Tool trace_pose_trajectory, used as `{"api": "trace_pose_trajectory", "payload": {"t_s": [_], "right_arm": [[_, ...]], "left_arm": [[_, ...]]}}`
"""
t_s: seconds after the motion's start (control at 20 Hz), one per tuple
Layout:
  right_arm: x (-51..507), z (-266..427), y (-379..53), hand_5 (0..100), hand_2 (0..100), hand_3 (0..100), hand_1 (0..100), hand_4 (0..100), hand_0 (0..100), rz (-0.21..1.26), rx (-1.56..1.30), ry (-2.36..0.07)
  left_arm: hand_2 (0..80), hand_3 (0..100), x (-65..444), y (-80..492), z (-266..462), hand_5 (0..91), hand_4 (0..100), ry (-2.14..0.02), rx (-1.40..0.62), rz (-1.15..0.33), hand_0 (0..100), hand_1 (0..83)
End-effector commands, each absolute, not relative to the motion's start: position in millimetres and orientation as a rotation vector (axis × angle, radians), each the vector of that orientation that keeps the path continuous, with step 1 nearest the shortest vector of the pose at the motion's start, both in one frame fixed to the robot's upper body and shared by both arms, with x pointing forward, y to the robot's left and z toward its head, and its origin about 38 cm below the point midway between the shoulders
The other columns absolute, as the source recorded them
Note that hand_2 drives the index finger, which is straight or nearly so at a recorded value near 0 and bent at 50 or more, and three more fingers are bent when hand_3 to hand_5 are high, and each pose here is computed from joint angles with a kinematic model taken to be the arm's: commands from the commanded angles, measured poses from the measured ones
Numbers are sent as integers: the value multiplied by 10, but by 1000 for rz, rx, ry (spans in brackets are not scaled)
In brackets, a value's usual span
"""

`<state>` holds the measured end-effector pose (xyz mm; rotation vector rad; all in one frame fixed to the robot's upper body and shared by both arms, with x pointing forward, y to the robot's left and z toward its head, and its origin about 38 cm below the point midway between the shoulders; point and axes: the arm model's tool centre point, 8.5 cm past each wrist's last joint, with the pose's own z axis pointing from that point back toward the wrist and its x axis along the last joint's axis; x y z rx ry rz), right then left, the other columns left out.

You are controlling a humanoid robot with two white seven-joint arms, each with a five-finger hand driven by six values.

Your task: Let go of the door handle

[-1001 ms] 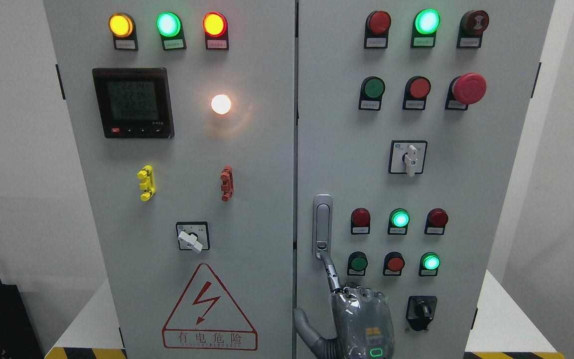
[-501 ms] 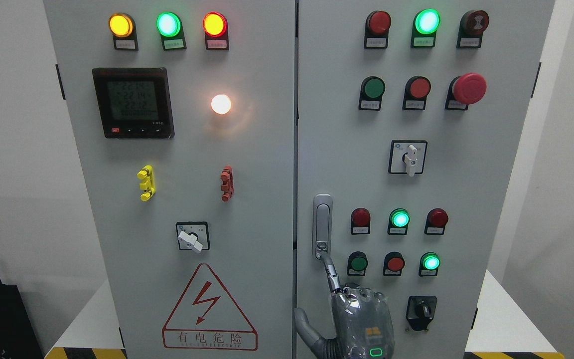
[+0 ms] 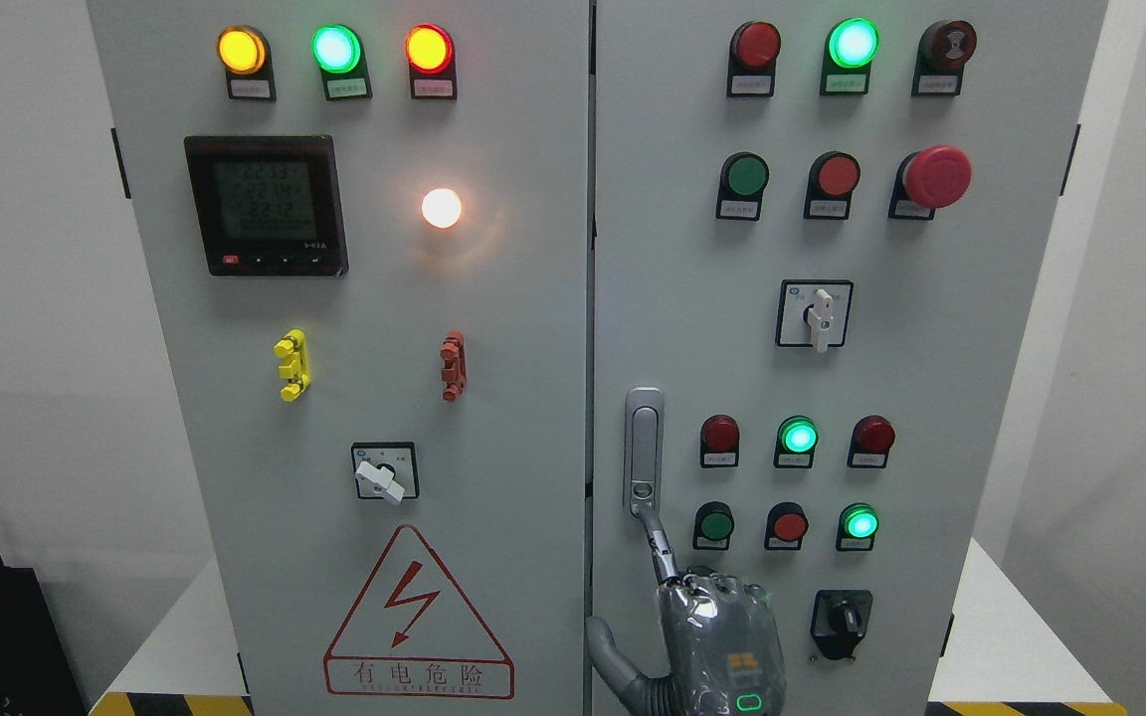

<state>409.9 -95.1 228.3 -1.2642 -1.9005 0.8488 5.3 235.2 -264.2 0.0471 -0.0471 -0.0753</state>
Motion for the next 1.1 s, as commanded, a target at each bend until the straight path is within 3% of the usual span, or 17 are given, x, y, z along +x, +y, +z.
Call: {"api": "trace_pose_trajectory", "payload": {"t_s": [0.0,1.05], "right_arm": [[4104,2271,-953,1000,0,985,344,874,292,850,-1263,-1895],[4109,2246,-964,999,0,999,342,873,290,855,-1261,-1871]], "left_arm": [[0,0,31,2352,-2640,0,0,-40,47,-74,120,389],[0,0,41,2352,-2640,0,0,-41,47,-74,120,389]]}}
